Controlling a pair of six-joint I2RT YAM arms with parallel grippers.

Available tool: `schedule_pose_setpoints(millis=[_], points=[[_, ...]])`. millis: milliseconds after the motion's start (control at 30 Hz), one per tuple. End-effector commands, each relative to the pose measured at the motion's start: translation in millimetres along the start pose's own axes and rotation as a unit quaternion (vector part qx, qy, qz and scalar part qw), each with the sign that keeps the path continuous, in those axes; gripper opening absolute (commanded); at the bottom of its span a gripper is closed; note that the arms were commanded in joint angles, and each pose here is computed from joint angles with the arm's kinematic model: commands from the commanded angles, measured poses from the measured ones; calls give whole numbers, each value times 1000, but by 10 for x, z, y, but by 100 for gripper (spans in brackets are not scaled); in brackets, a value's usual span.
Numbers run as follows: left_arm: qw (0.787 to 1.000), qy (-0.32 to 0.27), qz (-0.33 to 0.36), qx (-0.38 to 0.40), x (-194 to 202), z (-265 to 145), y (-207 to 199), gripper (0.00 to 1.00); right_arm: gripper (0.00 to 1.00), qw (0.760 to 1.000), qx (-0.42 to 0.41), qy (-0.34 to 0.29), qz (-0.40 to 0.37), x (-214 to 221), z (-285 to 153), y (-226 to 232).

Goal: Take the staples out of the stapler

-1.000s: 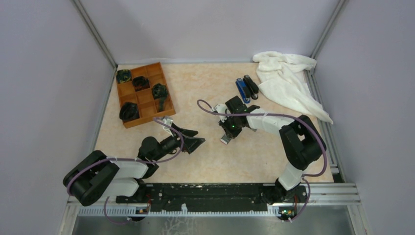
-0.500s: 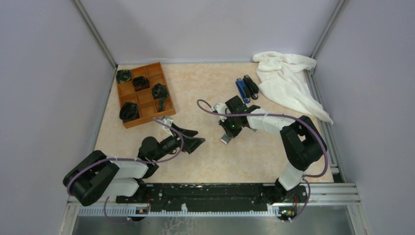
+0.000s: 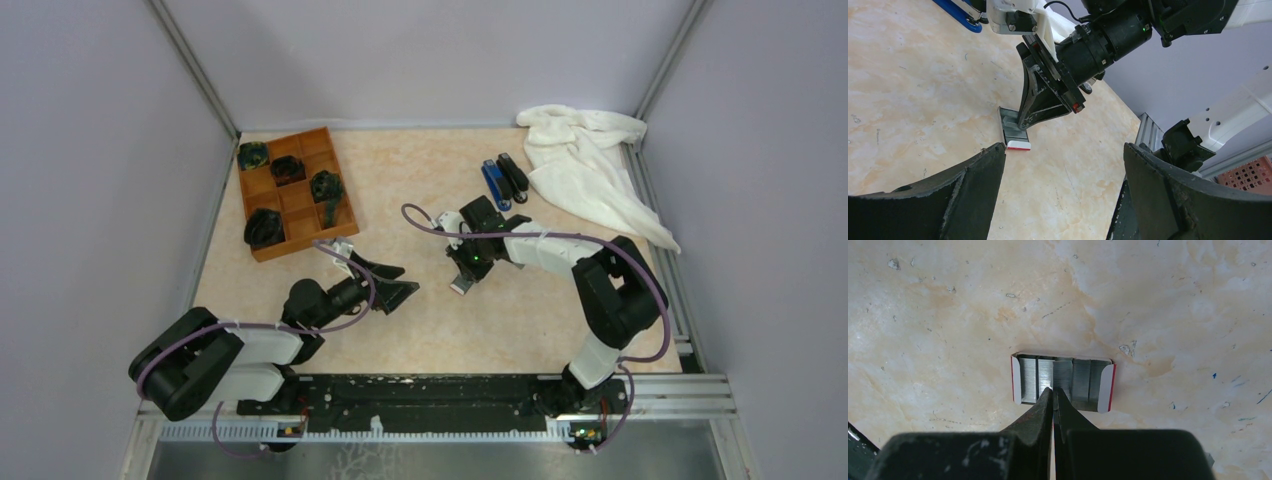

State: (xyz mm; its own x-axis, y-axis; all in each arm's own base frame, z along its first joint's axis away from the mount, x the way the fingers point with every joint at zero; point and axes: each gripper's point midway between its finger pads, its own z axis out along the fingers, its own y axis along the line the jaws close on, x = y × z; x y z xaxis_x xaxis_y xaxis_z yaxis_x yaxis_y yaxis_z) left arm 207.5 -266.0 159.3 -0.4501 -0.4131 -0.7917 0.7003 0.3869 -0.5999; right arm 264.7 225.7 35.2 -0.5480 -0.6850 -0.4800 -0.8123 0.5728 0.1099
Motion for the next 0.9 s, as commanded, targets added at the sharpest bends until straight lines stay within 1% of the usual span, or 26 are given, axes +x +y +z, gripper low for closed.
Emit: schedule_pose_setpoints(millis=[0,133,167,267,867], points=[[1000,-10,6,14,-49,9,-71,93,0,1000,2,-17,-15,-106,-51,25],[1000,-10,6,13,-46,7,-67,93,0,1000,4,-17,-16,-110,-52,17],[1000,-11,7,14,-52,9,-71,93,0,1000,0,-3,-12,-44,24,13],[1000,-11,6,13,-49,9,-68,93,0,1000,-1,0,-11,-31,41,13],[1000,-10,5,13,-45,4,-68,93,0,1000,11,3,-18,-18,35,-28]])
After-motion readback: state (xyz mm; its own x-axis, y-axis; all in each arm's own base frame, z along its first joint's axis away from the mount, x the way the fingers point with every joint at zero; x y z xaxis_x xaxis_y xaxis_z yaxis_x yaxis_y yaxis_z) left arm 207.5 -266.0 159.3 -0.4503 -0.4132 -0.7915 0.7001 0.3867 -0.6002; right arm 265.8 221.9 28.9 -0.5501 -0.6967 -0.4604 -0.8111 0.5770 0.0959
